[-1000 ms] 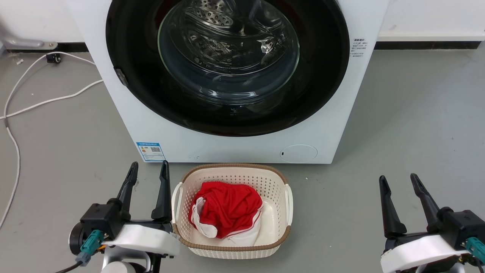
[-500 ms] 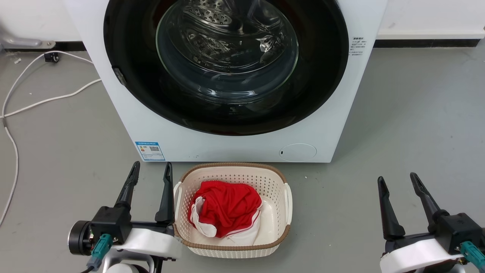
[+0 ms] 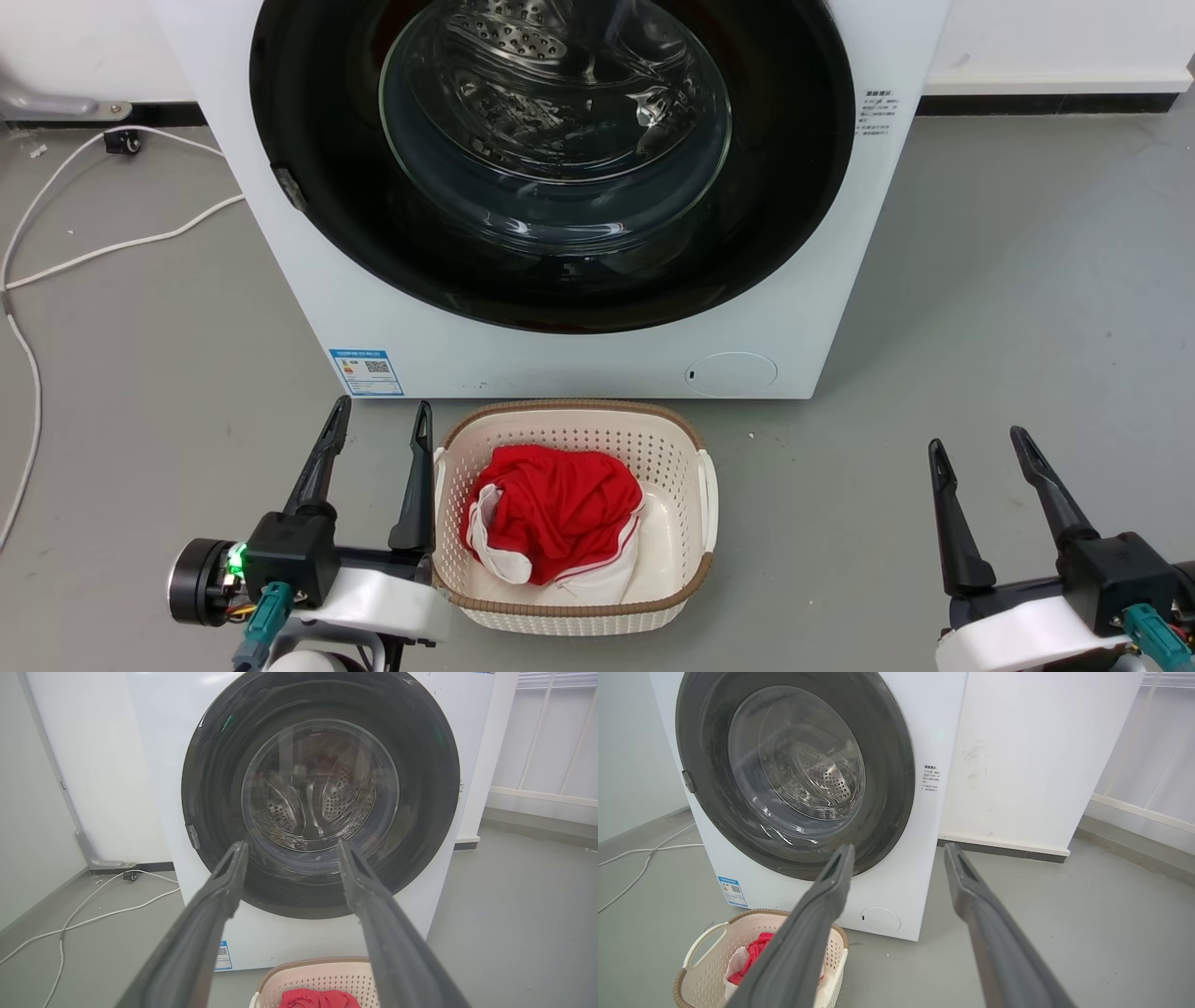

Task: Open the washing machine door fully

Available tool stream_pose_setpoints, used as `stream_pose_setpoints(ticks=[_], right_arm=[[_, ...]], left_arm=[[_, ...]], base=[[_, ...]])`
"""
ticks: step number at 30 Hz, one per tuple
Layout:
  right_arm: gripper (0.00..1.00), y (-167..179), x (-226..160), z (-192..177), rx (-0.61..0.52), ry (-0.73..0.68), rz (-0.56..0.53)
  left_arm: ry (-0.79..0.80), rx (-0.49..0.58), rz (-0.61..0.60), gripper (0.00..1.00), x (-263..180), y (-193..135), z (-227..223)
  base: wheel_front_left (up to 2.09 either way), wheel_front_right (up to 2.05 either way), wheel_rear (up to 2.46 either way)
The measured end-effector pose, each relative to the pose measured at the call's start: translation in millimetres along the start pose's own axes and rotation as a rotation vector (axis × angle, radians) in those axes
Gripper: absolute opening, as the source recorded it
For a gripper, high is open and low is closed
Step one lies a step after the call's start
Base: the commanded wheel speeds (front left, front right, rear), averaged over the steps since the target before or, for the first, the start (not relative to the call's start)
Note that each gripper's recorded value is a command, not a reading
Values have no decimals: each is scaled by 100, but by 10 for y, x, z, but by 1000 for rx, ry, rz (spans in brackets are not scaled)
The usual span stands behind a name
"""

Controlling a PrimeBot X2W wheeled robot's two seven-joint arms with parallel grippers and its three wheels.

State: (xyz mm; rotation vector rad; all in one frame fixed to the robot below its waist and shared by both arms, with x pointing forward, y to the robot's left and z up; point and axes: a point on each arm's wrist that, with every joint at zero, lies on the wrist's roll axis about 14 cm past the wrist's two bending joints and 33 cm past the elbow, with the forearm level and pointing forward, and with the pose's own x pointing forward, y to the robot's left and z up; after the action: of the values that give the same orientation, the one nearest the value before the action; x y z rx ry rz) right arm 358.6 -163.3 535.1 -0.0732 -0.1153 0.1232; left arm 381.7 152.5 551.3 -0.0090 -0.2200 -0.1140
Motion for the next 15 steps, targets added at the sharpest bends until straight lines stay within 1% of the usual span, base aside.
stream_pose_setpoints(ticks=[8,9,10,15], right_arm=[[100,-17,-6,-7,8,1,-6],[25,-15,-7,-17,12,4,-6],[0,-15,-7,-22,19,6,-6],[0,-10,-10,-73,41,25,-7]], left_arm=[[2,-3,4,100,-3,9,-11],[4,-3,4,100,-4,8,-15],[5,-4,3,100,-2,6,-19],[8,-5,3,100,0,3,-31]], base=[[0,0,0],[0,0,0],[0,0,0],[0,0,0]])
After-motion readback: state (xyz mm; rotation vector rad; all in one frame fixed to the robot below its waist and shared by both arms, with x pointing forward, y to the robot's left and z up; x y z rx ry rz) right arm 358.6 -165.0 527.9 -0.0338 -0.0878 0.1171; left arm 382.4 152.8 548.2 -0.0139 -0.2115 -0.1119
